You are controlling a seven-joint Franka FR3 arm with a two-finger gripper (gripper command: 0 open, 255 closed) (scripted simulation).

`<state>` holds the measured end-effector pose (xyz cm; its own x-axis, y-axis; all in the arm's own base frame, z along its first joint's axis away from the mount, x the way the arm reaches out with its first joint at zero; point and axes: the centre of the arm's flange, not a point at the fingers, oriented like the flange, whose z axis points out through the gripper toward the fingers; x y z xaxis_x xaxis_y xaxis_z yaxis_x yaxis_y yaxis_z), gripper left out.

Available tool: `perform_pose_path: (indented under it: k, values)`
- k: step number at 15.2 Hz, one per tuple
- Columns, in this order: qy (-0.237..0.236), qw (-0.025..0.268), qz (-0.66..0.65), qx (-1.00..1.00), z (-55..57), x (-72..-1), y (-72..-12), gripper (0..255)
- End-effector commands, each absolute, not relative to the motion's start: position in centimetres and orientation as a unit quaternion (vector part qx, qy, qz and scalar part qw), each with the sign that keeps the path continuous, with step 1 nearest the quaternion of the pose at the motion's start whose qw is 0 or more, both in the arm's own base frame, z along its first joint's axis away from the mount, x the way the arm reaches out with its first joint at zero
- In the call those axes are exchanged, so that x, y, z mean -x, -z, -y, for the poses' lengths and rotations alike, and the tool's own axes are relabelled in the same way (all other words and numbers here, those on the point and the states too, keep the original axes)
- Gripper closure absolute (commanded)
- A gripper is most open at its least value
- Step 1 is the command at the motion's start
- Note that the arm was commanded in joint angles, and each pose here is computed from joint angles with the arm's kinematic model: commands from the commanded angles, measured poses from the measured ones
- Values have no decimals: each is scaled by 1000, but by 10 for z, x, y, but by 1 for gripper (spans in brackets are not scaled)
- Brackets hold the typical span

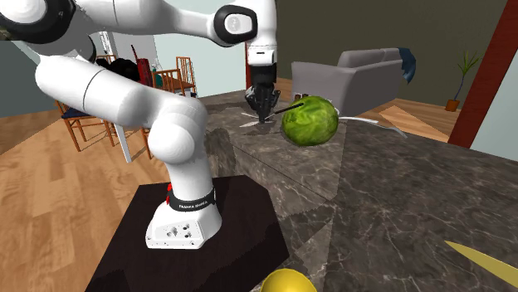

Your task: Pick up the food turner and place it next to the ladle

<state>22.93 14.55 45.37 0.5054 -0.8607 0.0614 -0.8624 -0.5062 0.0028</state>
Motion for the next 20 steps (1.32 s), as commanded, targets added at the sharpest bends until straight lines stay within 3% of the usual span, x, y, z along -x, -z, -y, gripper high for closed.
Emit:
perform_pose_path:
  k: [1, 20]
  values:
    - [-25, 16, 496, -868, -118, -221, -454, 255]
    - [-25, 16, 496, -868, 128, -173, -454, 255]
